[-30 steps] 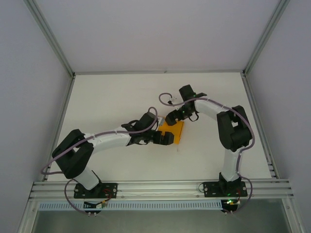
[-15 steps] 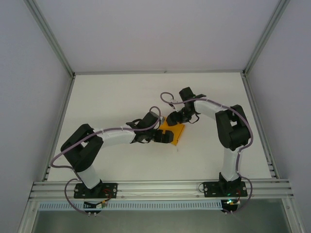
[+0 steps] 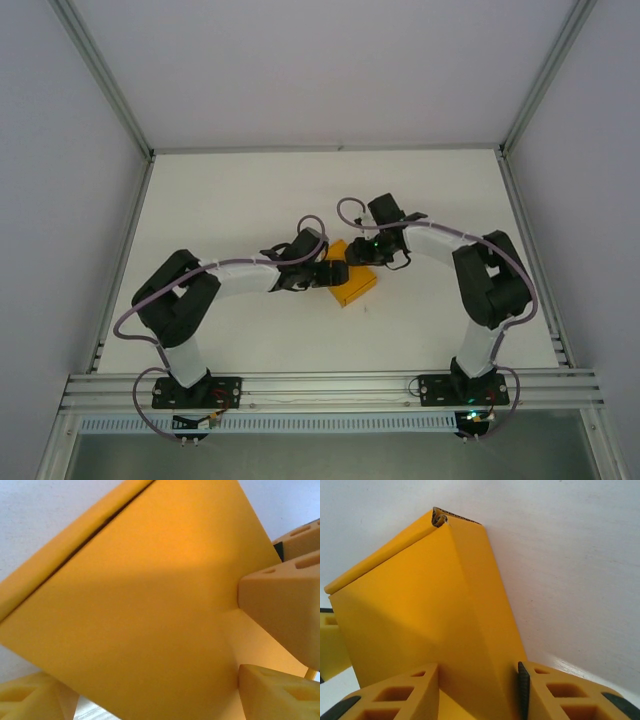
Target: Assemble paper box
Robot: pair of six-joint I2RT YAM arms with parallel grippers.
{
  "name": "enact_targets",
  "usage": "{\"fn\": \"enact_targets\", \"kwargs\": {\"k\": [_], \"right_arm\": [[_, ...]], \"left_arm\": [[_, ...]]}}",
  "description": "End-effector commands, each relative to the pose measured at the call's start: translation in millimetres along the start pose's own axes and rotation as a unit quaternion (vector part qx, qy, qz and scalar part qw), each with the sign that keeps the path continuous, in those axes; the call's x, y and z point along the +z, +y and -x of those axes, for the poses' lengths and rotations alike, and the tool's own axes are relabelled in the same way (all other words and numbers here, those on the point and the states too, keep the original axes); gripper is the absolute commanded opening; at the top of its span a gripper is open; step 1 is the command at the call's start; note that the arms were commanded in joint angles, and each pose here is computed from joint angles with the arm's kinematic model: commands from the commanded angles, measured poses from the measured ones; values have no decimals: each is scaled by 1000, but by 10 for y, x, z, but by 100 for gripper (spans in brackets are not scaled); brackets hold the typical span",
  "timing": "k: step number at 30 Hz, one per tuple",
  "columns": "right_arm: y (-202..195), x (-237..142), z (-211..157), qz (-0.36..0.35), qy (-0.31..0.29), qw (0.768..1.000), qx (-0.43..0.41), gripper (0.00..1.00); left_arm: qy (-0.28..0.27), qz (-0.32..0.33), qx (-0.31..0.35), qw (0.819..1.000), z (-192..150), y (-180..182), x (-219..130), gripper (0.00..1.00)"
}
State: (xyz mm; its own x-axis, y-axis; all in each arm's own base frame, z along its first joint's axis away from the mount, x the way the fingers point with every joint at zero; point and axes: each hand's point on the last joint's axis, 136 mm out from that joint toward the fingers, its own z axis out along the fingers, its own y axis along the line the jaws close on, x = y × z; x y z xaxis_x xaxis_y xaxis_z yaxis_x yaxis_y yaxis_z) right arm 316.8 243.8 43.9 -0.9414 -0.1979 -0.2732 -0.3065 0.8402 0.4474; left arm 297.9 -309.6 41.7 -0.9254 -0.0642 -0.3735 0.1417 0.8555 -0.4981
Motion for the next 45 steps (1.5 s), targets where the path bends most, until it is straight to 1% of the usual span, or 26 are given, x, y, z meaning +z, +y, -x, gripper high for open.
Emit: {"fn": "enact_targets", "kwargs": {"k": [1,3,5,8,13,17,18,19,21,22,23,26,30,36,41,42,43,45], "right_arm": [[-43,234,-595,-21,83,995,53,40],[-65,252,-630,-24,81,995,61,36],[-56,272,-666,-19,78,995,67,35],[-45,296,-720,-13,80,994,71,34],[-50,350,-765,-9,83,994,74,32],[-73,394,-773,-10,85,993,79,32],[-78,399,-775,-10,85,993,79,31],[-82,404,-782,-10,86,993,79,32],[-90,407,-779,-12,85,993,80,31],[-88,404,-775,-12,84,993,80,31],[-87,400,-769,-13,82,993,81,30],[-78,389,-750,-10,75,994,81,30],[-93,387,-735,-13,66,994,83,30],[-116,404,-726,-18,60,994,90,30],[-196,373,-737,-43,56,993,91,27],[-222,365,-738,-51,56,993,93,27],[-259,353,-745,-62,55,992,95,27],[-334,331,-759,-84,54,990,102,27]], "left_arm": [[-14,-16,-31,999,49,116,164,73],[-21,-35,-47,998,82,155,173,68],[-23,-54,-66,996,103,211,193,63],[-16,-71,-75,994,84,246,245,56],[-4,-59,-74,995,42,300,322,47],[0,-57,-81,995,4,333,351,29],[0,-58,-82,995,6,331,356,28],[4,-59,-83,995,-14,335,369,23],[6,-59,-88,994,-28,346,387,18],[6,-60,-91,994,-31,344,395,12],[7,-61,-91,994,-38,344,403,9],[6,-62,-94,994,-35,346,409,0],[1,-65,-97,993,-20,335,389,0],[-3,-85,-106,991,2,271,373,0],[-4,-64,-104,993,22,319,339,0],[-5,-58,-102,993,29,329,323,8],[-7,-54,-99,994,38,331,300,22],[-8,-45,-94,994,54,337,244,34]]}}
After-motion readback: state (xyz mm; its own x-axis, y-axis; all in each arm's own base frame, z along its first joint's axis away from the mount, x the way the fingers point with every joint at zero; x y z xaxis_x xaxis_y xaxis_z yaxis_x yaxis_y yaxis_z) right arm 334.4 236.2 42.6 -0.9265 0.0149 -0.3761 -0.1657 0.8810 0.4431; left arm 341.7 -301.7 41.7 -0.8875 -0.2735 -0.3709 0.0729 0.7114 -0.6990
